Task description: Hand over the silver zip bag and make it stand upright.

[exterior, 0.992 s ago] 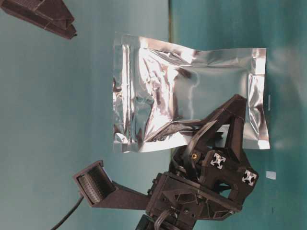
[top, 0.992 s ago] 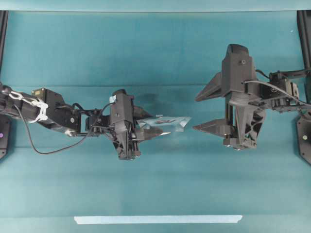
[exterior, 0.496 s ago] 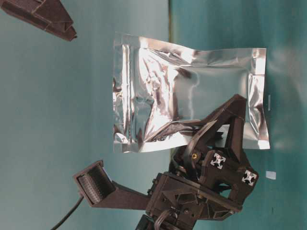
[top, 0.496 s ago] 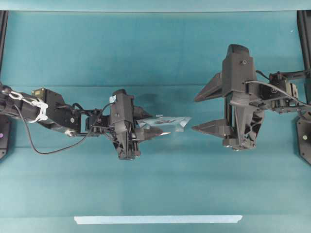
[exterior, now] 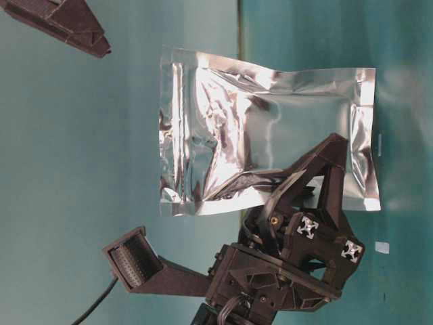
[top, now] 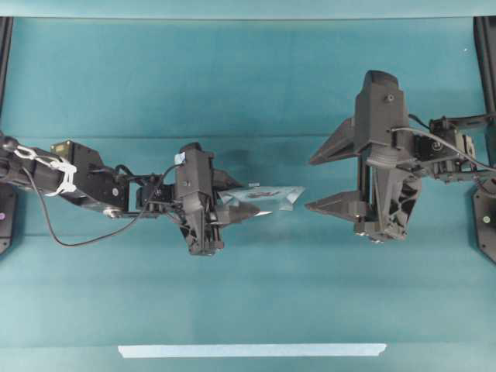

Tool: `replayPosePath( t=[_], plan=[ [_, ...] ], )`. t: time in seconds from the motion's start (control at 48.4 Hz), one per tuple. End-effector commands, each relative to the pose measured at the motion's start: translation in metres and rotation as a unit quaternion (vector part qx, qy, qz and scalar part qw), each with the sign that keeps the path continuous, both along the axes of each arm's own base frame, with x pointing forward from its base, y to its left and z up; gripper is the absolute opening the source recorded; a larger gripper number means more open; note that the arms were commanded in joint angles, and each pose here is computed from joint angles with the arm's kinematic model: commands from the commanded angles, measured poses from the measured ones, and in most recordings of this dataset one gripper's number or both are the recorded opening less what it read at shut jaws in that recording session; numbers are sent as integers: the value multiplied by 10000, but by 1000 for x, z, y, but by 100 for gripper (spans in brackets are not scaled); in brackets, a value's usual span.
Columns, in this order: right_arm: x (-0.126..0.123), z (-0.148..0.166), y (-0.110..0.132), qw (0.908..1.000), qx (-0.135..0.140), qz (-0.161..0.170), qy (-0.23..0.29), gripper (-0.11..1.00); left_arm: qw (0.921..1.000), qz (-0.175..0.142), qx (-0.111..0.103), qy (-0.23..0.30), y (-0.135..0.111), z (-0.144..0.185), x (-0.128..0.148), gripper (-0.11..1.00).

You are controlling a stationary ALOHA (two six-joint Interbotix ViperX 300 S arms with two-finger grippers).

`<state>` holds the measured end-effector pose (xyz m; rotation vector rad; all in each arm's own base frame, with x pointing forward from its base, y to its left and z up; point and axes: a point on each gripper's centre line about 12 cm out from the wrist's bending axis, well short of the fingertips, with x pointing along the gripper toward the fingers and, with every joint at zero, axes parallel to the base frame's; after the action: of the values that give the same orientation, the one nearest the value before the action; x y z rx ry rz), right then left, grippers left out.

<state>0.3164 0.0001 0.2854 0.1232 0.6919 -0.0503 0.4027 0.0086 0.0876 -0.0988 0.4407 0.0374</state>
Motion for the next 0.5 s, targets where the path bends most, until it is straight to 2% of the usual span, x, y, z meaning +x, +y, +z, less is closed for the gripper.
replayPosePath(
  t=[0.0, 0.475],
  plan=[
    [0, 8, 1, 9999, 38, -9, -161, 84, 9999, -62, -9, -84, -5, 6, 2, 29],
    [0, 7, 1, 9998, 33, -4, -184, 84, 9999, -55, -13, -84, -5, 6, 2, 29]
  ],
)
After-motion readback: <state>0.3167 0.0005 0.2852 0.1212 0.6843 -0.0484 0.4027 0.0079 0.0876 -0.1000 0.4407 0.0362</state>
